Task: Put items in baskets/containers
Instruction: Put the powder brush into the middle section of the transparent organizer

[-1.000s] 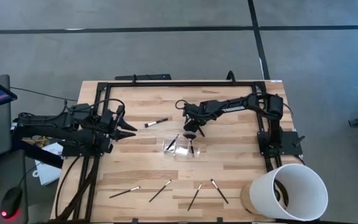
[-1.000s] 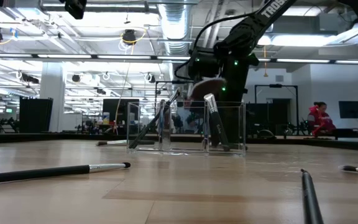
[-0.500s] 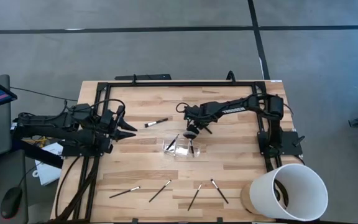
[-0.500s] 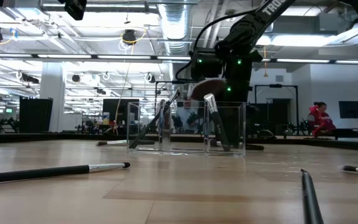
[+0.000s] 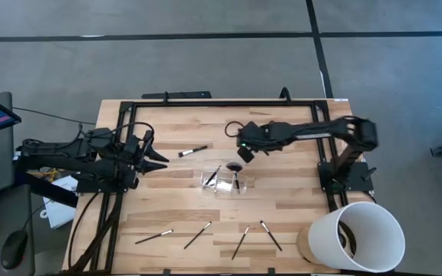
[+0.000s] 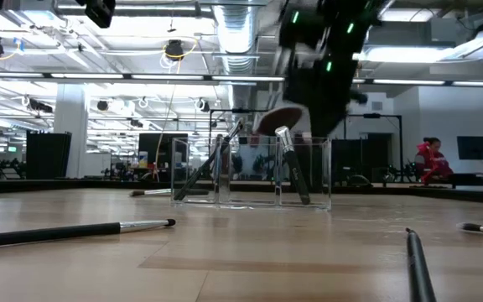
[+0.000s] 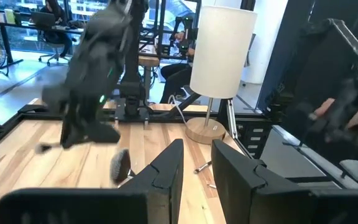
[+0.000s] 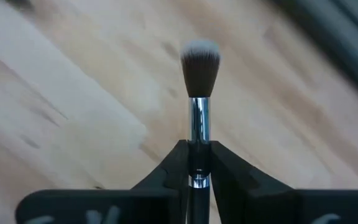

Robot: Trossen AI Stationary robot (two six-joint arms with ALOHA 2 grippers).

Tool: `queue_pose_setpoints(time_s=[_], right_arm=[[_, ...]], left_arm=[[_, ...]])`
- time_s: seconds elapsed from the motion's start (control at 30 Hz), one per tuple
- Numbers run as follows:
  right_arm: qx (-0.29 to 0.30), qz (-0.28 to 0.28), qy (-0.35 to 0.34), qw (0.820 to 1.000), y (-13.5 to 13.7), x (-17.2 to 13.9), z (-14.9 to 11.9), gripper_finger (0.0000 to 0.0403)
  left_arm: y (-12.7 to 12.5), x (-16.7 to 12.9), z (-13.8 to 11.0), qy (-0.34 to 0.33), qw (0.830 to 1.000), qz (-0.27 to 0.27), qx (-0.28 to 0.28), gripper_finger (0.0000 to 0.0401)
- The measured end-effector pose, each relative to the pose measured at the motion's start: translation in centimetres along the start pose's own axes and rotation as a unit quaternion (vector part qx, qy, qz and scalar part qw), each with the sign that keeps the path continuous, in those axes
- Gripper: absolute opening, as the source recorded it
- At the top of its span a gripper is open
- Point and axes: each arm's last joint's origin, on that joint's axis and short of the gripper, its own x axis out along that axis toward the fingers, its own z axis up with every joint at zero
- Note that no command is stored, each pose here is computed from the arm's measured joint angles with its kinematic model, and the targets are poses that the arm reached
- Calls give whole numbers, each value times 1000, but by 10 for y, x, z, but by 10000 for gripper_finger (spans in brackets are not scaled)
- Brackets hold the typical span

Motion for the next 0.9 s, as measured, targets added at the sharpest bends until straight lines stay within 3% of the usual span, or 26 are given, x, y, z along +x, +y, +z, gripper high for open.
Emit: queue_pose_setpoints(time_s=[0.17,0.37,0.6,0.9], right_arm=[[50,24,-141,988,3,-64,-6,40],[53,107,-272,955,45,-103,-16,44],[56,135,-347,926,102,-100,-29,43],[62,96,-359,926,150,-54,-51,43]], left_arm=[[0,-1,0,-2,1000,0,1,81],[0,-1,0,-2,1000,0,1,81],[0,-1,1,-4,1000,0,1,81],[0,-1,0,2,1000,0,-1,81]])
